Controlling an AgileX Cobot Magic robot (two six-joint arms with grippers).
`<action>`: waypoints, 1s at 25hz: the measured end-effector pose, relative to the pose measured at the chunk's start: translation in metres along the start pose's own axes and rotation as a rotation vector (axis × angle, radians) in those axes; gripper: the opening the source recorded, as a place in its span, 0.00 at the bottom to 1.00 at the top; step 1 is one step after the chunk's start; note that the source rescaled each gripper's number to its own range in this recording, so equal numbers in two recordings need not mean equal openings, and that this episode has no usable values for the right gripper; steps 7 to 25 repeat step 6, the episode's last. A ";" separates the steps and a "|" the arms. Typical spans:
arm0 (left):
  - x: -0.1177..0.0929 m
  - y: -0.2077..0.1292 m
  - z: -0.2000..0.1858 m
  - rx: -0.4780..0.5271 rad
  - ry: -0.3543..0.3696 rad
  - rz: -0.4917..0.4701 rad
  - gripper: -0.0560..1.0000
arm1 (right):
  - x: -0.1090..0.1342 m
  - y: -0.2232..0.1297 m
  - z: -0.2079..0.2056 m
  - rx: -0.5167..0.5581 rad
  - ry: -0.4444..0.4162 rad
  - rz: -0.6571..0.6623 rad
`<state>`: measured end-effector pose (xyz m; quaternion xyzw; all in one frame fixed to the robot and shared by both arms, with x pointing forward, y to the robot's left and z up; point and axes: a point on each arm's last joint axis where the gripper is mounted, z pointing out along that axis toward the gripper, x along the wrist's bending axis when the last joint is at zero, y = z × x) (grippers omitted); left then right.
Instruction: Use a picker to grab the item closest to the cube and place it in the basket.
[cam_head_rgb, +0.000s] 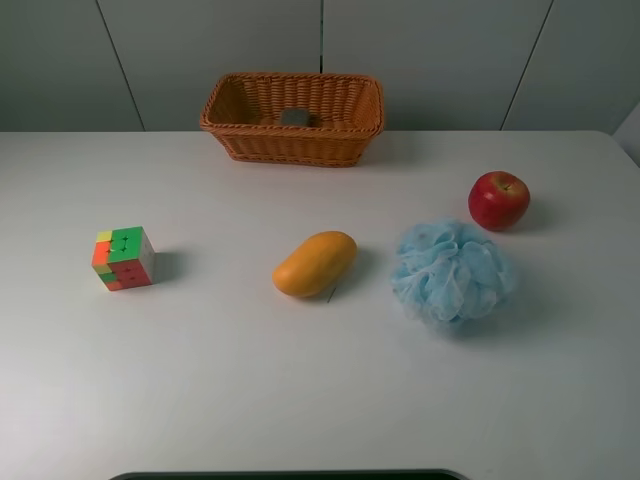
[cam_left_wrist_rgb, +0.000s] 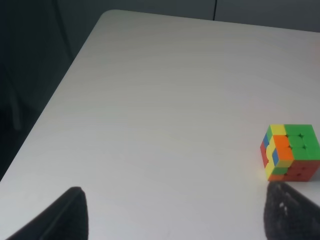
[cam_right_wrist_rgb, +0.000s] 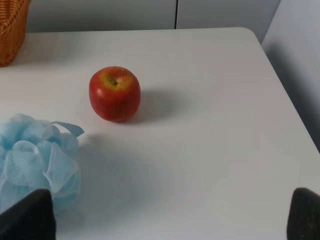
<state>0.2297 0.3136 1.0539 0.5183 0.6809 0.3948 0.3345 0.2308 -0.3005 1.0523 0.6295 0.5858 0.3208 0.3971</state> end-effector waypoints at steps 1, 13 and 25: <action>0.000 0.000 0.000 0.000 0.000 0.000 0.76 | 0.000 0.000 0.000 0.000 0.000 0.000; 0.000 0.000 0.000 0.000 0.000 0.000 0.76 | 0.000 0.000 0.000 0.000 0.000 0.000; 0.000 0.000 0.000 0.000 0.000 0.000 0.76 | 0.000 0.000 0.000 0.000 0.000 0.000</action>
